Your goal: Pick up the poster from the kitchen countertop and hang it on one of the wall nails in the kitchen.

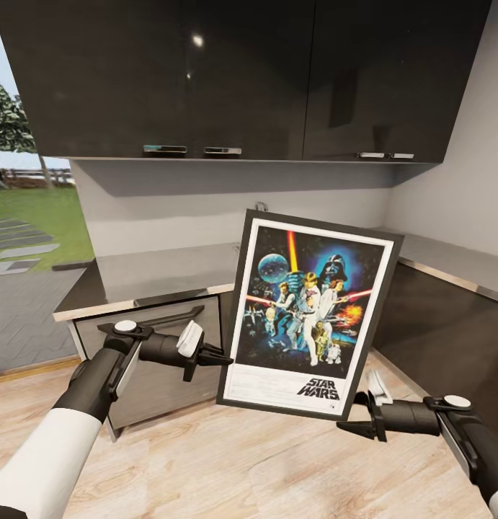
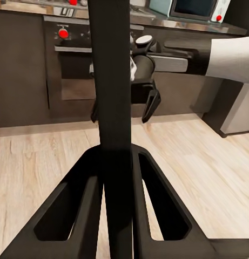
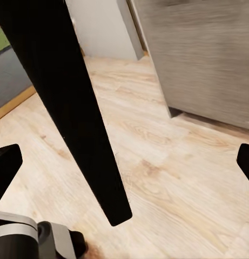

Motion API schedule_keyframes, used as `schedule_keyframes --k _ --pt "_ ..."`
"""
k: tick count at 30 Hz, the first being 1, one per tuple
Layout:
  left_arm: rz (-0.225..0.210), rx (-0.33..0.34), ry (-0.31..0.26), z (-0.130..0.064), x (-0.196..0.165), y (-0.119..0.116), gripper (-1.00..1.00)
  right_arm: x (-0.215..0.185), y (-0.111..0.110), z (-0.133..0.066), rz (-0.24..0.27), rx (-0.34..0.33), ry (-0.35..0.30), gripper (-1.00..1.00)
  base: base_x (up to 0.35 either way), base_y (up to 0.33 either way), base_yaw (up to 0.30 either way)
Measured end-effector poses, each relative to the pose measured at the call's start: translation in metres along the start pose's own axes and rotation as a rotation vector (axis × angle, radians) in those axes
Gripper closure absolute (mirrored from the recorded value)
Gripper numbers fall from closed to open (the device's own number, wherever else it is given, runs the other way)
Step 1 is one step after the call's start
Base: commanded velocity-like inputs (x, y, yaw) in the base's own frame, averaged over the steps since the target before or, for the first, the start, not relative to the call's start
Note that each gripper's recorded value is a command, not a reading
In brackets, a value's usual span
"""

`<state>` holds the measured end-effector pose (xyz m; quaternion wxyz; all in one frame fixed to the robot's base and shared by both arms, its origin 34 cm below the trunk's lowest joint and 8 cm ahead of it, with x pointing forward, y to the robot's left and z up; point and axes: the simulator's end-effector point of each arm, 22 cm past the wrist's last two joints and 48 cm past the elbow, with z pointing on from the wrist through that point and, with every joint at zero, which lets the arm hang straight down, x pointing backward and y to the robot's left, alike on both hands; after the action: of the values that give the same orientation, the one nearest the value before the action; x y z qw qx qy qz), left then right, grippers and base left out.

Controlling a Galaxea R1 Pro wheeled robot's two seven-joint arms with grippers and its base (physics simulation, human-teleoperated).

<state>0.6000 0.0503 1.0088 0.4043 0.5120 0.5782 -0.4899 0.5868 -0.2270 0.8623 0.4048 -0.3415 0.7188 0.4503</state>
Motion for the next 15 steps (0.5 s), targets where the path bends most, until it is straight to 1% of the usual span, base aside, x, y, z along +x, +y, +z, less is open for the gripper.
schedule_keyframes --k 15 --pt "0.003 -0.001 0.000 -0.0007 -0.0009 0.0000 1.00 -0.0028 0.0000 0.0002 -0.010 -0.003 0.000 -1.00 0.000 0.000 0.000"
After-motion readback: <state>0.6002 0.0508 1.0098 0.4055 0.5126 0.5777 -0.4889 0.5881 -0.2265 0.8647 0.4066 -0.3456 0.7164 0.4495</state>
